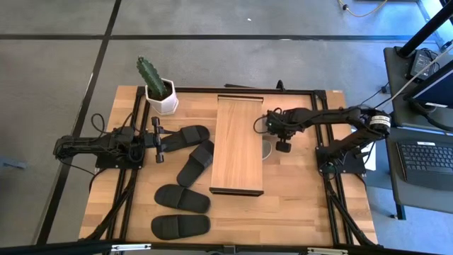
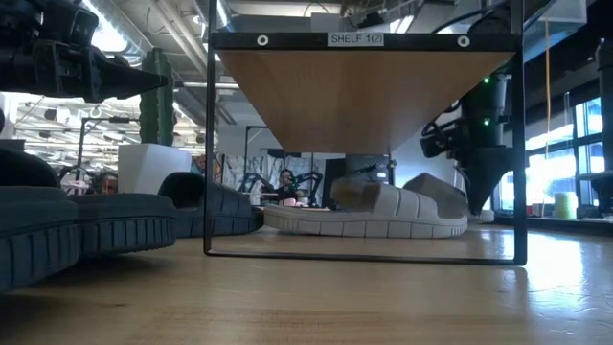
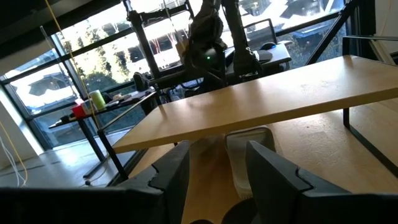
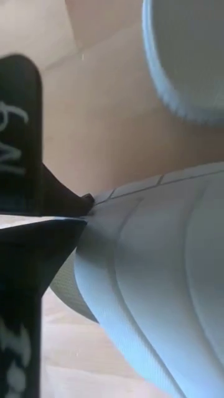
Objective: Pick and place slides into the shelf
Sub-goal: Put the gray slipper under the shelf, then put the black slipper on the shelf
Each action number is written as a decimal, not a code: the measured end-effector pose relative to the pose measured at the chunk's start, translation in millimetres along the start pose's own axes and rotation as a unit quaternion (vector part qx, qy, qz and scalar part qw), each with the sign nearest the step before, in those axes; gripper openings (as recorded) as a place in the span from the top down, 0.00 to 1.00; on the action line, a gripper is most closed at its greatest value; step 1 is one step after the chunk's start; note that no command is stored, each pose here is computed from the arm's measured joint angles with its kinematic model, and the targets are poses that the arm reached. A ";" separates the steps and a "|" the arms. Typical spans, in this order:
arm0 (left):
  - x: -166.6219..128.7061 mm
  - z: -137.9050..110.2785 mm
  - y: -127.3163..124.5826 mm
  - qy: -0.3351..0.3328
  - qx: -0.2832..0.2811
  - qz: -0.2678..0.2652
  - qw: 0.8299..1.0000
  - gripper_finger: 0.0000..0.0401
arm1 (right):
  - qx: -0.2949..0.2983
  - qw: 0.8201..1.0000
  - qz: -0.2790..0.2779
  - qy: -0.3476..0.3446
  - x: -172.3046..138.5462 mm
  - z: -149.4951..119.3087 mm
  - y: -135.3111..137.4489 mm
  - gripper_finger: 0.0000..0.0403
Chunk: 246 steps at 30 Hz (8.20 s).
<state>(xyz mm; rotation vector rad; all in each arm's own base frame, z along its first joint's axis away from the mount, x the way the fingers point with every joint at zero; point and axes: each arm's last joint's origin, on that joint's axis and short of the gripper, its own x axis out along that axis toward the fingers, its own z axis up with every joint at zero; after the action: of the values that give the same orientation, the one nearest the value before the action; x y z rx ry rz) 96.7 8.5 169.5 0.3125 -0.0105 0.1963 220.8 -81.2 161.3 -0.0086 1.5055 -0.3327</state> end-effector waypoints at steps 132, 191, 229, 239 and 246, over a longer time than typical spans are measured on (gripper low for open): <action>-0.1 0.8 -1.7 -0.011 -0.001 -0.029 1.000 0.63 | 0.058 0.767 0.070 -0.635 -13.0 -88.3 1.2 0.80; 33.8 -15.5 -18.4 0.294 -0.462 0.182 0.817 0.63 | 0.092 0.784 0.100 -0.605 6.3 -96.8 7.2 0.80; 59.7 -38.6 -31.2 0.308 -0.445 0.230 0.809 0.63 | 0.082 0.786 0.092 -0.606 6.4 -96.8 7.2 0.80; 64.4 -34.6 -31.1 0.283 -0.450 0.221 0.818 0.63 | 0.082 0.786 0.093 -0.605 6.5 -96.8 7.2 0.80; 64.6 -34.6 -30.7 0.283 -0.445 0.219 0.821 0.65 | 0.082 0.789 0.094 -0.601 7.5 -97.1 7.5 0.80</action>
<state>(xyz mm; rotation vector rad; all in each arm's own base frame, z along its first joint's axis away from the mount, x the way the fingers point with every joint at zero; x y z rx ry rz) 165.3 2.7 129.9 -0.7113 0.4130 0.7093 127.7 -56.3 145.1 0.0589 0.1885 -0.2103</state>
